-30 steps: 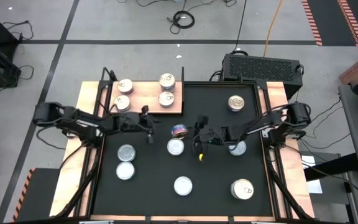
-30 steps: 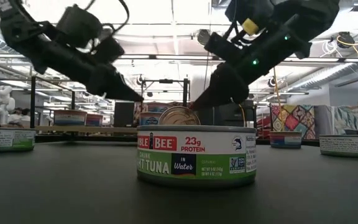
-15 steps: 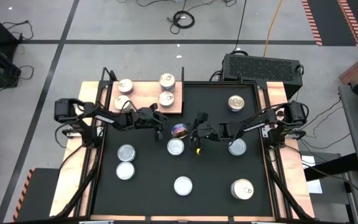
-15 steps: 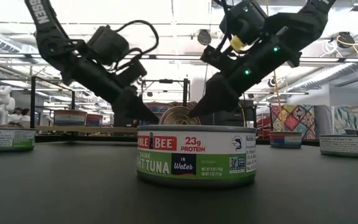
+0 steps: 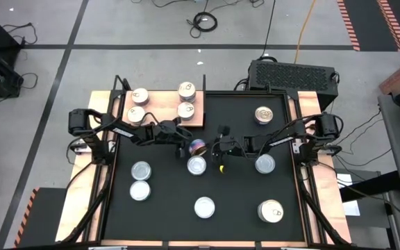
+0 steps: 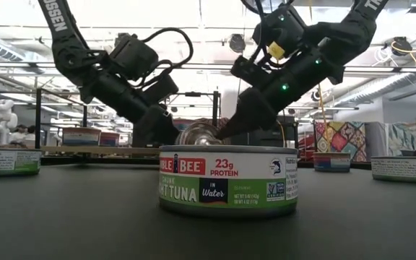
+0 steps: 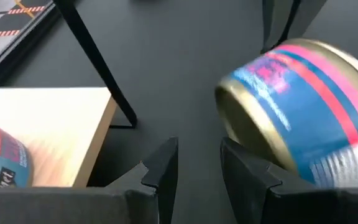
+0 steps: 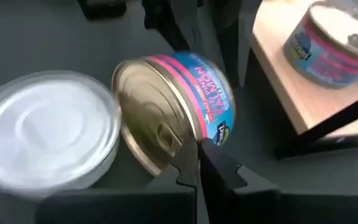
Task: Stack canned seafood by type on shelf
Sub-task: Stack the blue-pink tuna can on top of the other blue-pink tuna cans on the shelf
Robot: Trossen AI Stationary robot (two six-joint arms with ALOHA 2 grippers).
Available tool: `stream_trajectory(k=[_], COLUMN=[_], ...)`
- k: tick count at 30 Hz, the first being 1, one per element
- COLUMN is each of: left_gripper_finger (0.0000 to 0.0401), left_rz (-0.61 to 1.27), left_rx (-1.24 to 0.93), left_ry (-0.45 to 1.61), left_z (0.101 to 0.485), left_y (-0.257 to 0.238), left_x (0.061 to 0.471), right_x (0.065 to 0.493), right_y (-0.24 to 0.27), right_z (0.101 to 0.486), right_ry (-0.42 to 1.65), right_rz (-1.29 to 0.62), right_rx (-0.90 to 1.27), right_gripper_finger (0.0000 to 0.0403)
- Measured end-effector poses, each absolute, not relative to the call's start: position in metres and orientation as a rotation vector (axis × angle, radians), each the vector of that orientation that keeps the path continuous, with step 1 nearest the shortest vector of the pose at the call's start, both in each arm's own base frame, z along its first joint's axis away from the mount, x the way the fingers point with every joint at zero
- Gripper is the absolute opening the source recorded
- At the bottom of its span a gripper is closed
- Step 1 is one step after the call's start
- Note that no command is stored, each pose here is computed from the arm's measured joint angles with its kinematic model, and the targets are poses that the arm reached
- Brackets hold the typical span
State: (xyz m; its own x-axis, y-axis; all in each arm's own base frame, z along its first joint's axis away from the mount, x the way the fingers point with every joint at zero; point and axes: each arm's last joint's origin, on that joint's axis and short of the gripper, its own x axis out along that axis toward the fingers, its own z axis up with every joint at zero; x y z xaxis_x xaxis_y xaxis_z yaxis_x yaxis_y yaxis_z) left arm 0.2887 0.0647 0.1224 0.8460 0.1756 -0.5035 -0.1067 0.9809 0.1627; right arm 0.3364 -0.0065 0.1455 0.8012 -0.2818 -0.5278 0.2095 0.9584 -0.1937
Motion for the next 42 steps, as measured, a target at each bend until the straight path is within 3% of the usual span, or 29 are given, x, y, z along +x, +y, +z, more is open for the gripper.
stream_trajectory(k=[21, 36, 42], left_gripper_finger=[0.0123, 0.0123, 0.0123], left_rz=[0.267, 0.31, 0.247], left_rx=[0.157, 0.166, 0.157], left_ry=[0.608, 0.629, 0.617], left_z=[0.137, 0.172, 0.173], left_y=[0.068, 0.062, 0.057], left_x=[0.277, 0.255, 0.256], right_x=[0.363, 0.365, 0.353], right_y=[-0.033, -0.072, -0.073], right_z=[0.219, 0.188, 0.175], right_ry=[0.767, 0.876, 1.02], right_rz=[-0.353, -0.423, -0.426], right_rx=[0.161, 0.354, 0.431], right_gripper_finger=[0.0, 0.0, 0.0])
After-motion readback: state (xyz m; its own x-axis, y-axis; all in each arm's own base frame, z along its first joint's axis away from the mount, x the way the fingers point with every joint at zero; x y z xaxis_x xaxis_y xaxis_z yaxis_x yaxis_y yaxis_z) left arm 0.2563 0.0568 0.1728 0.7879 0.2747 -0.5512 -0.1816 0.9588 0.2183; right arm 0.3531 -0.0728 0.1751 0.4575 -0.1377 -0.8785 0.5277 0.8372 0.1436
